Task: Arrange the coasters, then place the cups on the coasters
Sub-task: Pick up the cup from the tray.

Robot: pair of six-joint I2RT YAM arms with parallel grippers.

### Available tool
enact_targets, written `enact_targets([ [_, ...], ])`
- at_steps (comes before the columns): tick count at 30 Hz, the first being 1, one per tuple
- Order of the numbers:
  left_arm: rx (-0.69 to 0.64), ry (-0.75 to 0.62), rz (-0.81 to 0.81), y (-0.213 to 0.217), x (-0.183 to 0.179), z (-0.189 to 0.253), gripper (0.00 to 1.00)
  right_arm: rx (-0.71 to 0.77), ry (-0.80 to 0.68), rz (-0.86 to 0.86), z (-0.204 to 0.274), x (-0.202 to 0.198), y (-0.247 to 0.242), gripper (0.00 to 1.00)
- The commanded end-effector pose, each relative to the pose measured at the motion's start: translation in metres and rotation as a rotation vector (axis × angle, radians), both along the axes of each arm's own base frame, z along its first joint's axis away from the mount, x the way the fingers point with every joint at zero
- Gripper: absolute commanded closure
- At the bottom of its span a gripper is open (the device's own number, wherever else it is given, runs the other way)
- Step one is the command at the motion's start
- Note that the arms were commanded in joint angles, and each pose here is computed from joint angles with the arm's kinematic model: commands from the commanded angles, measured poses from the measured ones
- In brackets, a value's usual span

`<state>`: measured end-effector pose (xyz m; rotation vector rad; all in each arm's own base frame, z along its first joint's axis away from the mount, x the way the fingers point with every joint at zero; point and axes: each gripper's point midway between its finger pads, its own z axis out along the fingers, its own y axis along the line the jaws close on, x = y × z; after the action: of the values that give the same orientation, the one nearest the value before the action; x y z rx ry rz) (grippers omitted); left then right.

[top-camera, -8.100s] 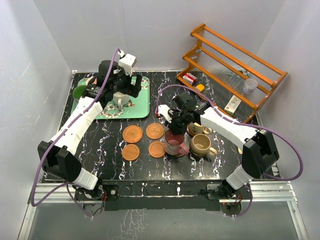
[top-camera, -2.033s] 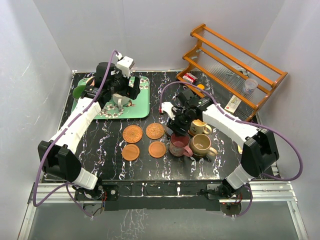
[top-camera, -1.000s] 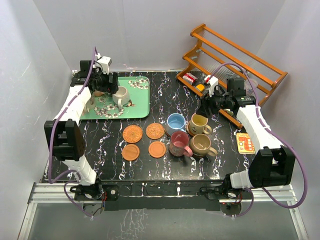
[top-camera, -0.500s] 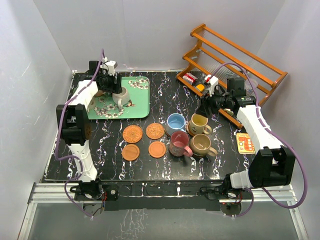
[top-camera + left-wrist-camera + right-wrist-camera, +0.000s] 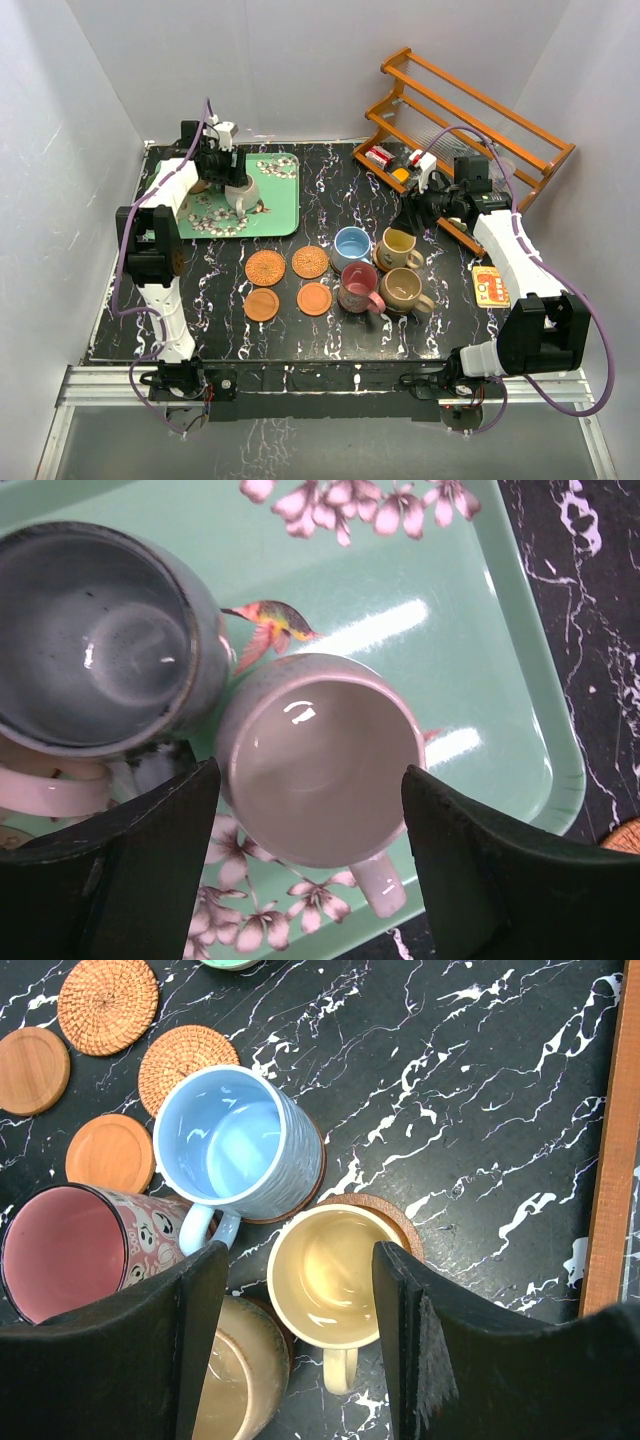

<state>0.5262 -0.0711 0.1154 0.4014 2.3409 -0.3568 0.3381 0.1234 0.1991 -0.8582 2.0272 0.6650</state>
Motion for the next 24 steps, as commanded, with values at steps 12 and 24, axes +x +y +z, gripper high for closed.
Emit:
enact_targets([
  [12,-0.130,0.113,-0.140,-0.053,-0.069,0.016,0.29,0.020,-0.025,0.013,0.005,0.003,0.002,0.41],
  [24,-0.031,0.026,-0.158,-0.052,-0.075,0.037,0.30,0.020,-0.009,0.019,0.000,0.003,0.003,0.41],
])
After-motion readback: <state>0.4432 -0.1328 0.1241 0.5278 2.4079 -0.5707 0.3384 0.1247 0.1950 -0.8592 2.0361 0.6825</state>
